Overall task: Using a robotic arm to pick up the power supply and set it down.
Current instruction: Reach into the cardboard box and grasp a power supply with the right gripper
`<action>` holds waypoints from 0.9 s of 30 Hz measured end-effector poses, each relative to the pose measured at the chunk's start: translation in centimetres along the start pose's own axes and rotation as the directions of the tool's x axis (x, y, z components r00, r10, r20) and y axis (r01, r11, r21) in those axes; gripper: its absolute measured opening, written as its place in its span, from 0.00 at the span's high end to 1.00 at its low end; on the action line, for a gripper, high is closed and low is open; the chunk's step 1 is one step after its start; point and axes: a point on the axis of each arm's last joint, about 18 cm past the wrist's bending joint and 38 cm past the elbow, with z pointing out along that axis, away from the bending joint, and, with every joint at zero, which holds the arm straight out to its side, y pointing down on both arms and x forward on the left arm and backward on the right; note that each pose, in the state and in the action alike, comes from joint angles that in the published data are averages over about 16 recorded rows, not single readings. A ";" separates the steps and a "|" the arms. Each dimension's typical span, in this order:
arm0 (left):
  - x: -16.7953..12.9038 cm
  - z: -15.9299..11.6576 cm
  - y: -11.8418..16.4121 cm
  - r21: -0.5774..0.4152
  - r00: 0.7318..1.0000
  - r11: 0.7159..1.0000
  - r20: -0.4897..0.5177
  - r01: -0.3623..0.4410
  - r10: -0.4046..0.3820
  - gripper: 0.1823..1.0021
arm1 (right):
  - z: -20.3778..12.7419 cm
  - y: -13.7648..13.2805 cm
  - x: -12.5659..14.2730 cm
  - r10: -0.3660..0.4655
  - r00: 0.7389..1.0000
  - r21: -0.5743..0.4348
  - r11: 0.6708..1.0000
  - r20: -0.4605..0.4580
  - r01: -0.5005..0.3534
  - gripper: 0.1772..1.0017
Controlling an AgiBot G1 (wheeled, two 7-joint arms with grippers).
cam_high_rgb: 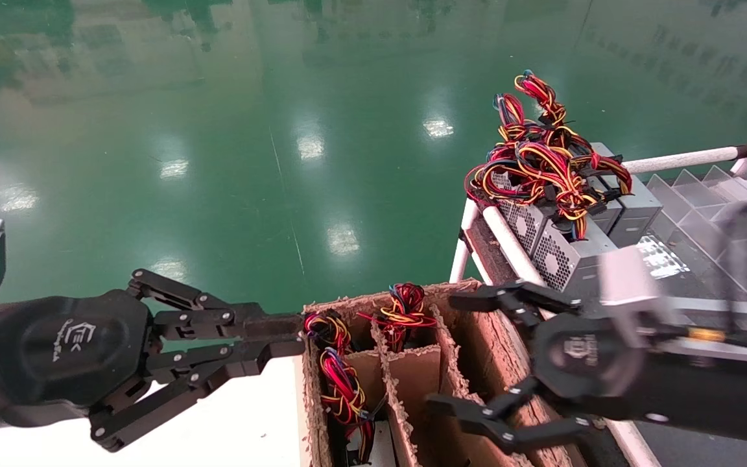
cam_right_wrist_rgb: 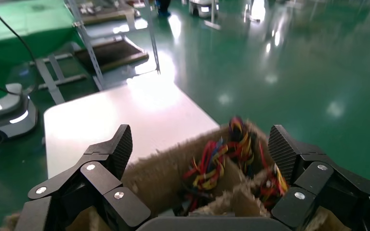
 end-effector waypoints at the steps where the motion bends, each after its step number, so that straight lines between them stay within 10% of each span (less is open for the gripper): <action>1: 0.0 0.0 0.0 0.000 1.000 1.000 0.000 0.000 0.000 0.93 | 0.5 0.4 0.2 0.007 1.000 -0.012 1.000 0.001 -0.007 0.00; 27: 0.0 0.0 0.0 0.000 1.000 1.000 0.000 0.000 0.000 0.33 | 11.3 8.6 2.7 0.091 0.992 -0.187 0.980 0.082 -0.075 0.02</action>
